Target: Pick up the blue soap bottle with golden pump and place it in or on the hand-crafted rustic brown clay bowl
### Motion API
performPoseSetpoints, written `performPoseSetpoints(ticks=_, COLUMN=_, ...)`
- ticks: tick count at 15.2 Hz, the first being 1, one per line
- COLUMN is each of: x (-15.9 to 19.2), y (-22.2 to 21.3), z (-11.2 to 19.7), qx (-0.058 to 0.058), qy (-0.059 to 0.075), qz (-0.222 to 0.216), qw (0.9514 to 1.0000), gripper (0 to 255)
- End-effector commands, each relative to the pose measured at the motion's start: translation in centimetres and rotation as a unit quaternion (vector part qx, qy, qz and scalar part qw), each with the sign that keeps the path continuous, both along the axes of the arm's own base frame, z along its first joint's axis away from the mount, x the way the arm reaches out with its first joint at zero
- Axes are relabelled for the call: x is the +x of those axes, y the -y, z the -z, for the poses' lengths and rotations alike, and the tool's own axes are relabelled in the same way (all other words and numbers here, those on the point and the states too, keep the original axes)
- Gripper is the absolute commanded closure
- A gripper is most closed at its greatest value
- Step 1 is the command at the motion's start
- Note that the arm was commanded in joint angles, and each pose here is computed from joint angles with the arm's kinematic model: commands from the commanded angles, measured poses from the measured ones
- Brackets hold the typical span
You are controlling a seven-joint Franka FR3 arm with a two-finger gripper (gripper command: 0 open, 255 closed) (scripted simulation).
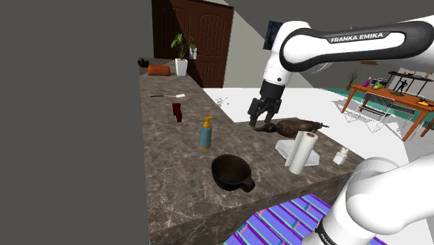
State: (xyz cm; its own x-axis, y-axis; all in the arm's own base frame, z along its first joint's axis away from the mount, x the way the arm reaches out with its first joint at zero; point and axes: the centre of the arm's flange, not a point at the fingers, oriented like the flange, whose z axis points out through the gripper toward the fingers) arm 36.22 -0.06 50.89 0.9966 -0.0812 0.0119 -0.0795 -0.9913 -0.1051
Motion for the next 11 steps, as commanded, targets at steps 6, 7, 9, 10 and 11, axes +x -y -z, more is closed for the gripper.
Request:
performPoseSetpoints(ticks=6, x=6.0, y=0.0, z=5.1, qx=-0.002, qy=0.055, qz=-0.014, qw=0.9984, gripper=0)
performPoseSetpoints(ticks=7, x=7.0, y=0.0, z=5.7, qx=-0.002, qy=0.063, qz=-0.016, qw=0.9979, gripper=0)
performPoseSetpoints(ticks=9, x=8.9, y=-0.1, z=7.0, qx=-0.002, qy=0.078, qz=-0.02, qw=0.9967, gripper=0)
performPoseSetpoints(ticks=10, x=9.9, y=-0.1, z=7.6, qx=-0.003, qy=0.086, qz=-0.022, qw=0.9961, gripper=0)
performPoseSetpoints(ticks=11, x=10.8, y=-0.2, z=8.2, qx=-0.003, qy=0.093, qz=-0.024, qw=0.9954, gripper=0)
